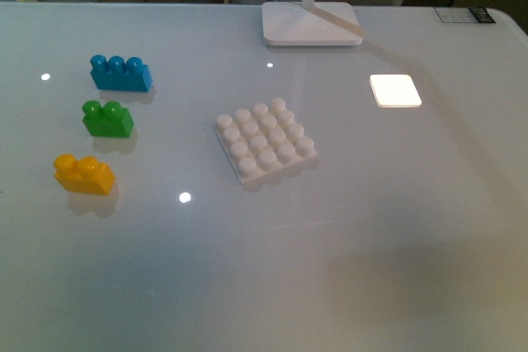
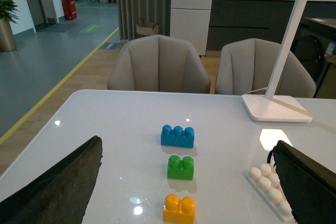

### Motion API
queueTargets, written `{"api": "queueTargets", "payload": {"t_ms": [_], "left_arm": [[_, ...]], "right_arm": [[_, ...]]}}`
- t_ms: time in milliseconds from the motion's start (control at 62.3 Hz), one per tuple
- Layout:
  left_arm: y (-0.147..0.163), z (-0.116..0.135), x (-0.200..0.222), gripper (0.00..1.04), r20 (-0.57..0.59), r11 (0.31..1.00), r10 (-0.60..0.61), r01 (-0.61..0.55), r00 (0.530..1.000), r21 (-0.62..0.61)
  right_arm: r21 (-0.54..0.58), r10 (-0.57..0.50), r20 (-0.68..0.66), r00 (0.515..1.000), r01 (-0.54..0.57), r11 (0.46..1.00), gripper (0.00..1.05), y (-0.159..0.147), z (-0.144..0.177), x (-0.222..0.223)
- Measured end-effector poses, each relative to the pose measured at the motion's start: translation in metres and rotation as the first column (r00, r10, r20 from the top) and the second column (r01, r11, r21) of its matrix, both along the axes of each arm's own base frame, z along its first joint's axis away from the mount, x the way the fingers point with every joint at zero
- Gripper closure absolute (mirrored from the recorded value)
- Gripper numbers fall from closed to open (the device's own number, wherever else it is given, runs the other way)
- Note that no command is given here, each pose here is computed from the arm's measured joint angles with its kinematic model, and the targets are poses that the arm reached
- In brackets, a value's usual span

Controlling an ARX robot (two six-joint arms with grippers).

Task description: Insert yellow block into base center

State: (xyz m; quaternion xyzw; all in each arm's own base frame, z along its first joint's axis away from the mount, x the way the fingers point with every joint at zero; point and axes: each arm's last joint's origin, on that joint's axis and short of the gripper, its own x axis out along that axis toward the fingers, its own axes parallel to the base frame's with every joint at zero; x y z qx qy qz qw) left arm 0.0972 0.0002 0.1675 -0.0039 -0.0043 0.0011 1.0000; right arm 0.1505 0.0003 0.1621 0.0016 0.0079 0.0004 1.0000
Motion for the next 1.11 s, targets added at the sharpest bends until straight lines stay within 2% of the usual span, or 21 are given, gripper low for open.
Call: {"api": "queueTargets", "payload": {"t_ms": [1108], "left_arm": [[0.000,0.000,0.000,0.07,0.000,1.000,0.000,0.000,1.000,0.000]], "right_arm": [[0.000,-0.001,0.029,1.000,0.001,1.000,1.03,0.000,0.009,-0.041]]}}
